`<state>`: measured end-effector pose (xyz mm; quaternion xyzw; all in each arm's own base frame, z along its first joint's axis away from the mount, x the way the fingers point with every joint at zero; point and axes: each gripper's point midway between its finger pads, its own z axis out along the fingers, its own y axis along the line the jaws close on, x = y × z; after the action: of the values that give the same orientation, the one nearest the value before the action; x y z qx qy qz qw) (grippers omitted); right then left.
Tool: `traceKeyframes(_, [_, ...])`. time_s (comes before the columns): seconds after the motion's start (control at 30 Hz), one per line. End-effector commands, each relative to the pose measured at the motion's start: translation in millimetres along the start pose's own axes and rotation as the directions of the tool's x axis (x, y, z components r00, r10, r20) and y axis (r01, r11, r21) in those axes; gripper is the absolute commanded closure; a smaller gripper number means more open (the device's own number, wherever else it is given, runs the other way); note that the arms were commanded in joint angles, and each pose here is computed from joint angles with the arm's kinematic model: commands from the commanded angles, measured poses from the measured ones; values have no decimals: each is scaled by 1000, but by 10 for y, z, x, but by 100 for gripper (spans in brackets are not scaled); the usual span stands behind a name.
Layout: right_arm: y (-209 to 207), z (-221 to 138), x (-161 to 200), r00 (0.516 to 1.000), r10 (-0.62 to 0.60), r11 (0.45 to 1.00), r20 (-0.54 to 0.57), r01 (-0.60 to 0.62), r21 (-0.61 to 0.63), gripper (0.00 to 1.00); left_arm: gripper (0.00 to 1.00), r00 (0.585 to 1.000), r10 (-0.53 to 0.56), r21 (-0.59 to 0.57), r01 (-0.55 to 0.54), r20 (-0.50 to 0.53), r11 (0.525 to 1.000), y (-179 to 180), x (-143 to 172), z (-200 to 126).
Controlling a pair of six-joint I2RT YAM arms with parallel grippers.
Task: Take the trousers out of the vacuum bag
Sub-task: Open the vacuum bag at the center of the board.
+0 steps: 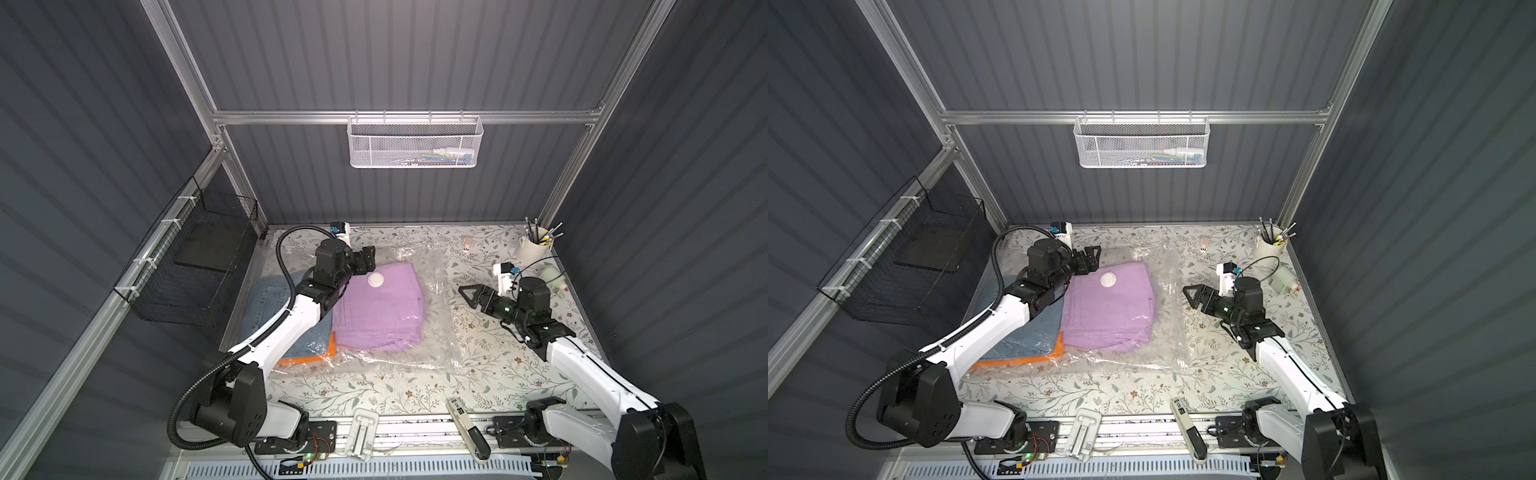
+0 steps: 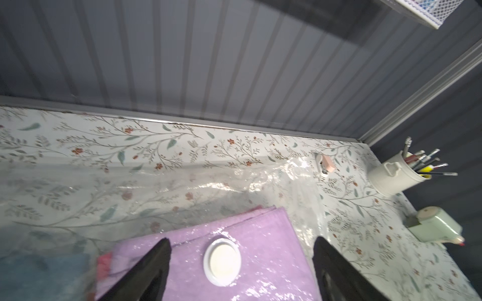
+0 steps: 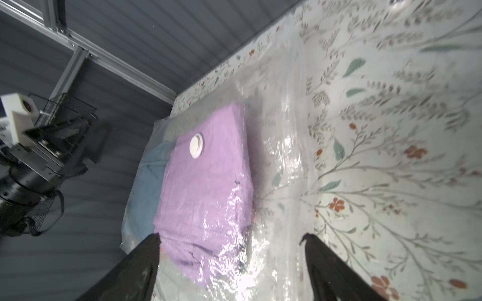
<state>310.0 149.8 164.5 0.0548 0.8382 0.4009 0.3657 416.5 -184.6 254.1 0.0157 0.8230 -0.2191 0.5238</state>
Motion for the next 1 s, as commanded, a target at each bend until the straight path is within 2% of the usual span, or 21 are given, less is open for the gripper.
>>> traceKeyframes(0.0, [-117,92,418,990,70,997,-121,-69,18,15,16,999,-35,85,37,-21,996,-235,-70,-18])
traceKeyframes(0.1, [-140,115,550,988,61,998,-144,-58,23,20,16,999,-41,121,45,-36,992,-356,-58,-21])
traceKeyframes(0.43, [-274,274,788,976,15,999,-219,-6,45,23,16,996,-4,188,22,-94,982,-679,128,48])
traceKeyframes(0.97, [-289,568,1075,945,9,1000,-327,-5,13,26,17,988,19,198,12,-151,980,-774,354,143])
